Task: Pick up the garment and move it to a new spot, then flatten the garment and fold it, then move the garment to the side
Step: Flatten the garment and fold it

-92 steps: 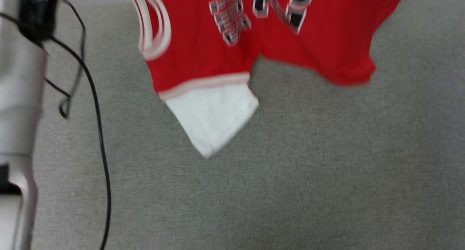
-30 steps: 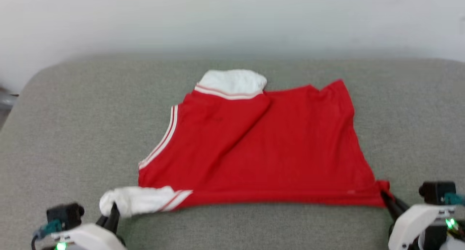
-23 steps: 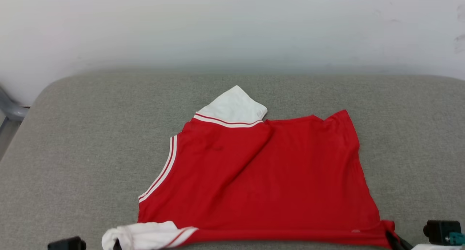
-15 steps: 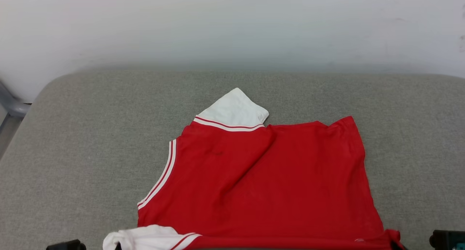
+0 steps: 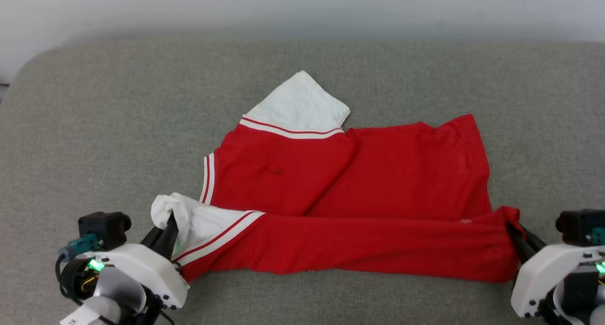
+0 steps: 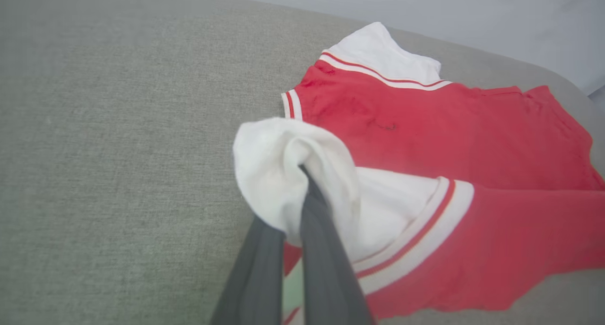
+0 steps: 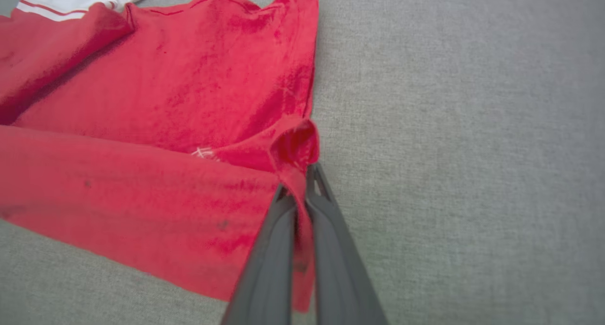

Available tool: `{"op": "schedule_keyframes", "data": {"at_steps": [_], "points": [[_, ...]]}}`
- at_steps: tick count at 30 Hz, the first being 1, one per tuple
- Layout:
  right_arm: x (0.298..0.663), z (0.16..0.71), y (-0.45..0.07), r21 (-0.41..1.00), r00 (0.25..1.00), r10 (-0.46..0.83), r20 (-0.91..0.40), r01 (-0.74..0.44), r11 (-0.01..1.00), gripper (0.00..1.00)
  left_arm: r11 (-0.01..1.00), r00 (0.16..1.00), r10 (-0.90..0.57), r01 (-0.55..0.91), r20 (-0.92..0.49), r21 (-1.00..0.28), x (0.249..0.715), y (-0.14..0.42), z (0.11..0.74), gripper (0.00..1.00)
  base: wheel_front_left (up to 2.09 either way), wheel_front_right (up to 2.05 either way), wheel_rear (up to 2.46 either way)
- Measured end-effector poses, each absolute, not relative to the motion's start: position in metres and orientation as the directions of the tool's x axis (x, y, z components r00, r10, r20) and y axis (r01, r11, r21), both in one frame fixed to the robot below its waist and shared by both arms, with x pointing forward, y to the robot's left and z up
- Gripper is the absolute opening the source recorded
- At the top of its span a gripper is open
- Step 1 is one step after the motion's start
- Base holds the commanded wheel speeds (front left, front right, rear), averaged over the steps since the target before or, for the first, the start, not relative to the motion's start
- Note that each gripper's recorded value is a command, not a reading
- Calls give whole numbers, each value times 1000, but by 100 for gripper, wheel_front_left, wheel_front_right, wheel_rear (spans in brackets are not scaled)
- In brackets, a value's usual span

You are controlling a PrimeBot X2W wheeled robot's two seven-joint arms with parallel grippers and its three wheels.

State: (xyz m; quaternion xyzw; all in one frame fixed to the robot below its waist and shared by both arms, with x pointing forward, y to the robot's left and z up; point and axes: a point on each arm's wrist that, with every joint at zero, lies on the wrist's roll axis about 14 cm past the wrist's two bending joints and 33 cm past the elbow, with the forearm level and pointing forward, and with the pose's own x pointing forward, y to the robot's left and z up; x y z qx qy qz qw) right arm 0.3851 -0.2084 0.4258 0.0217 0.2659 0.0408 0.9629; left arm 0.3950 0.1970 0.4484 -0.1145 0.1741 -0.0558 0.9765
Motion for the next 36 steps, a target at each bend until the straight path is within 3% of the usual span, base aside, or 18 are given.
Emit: {"op": "schedule_keyframes", "data": {"at_steps": [12,13,14,15,16,17,27,32,36], "points": [[396,376,-194,104,794,129,-594,-84,991,0,957,879,-174,44,-445,-288,404,184,388,0,0,0,0],[396,375,-193,105,795,131,-592,-85,991,13,958,882,-164,36,-441,-284,405,186,388,3,0,0,0],[395,374,-193,106,797,133,-589,-87,991,40,957,883,-158,28,-441,-288,406,187,387,22,0,0,0],[395,374,-192,107,801,134,-583,-88,990,60,956,883,-153,18,-443,-294,405,187,386,48,0,0,0],[396,376,-192,108,810,134,-572,-88,990,100,955,886,-149,13,-440,-297,405,186,387,93,0,0,0],[397,379,-192,108,820,134,-557,-88,990,100,955,887,-144,9,-439,-295,405,187,387,100,0,0,0],[416,450,-194,82,963,95,-251,-77,994,100,971,933,-30,-58,-359,-233,411,223,423,100,0,0,0],[403,477,-196,83,985,67,-160,-54,995,100,975,939,5,-81,-343,-206,407,242,446,100,0,0,0],[389,488,-199,91,990,43,-132,-31,995,100,976,911,-59,-34,-409,-216,400,239,456,100,0,0,0]]}}
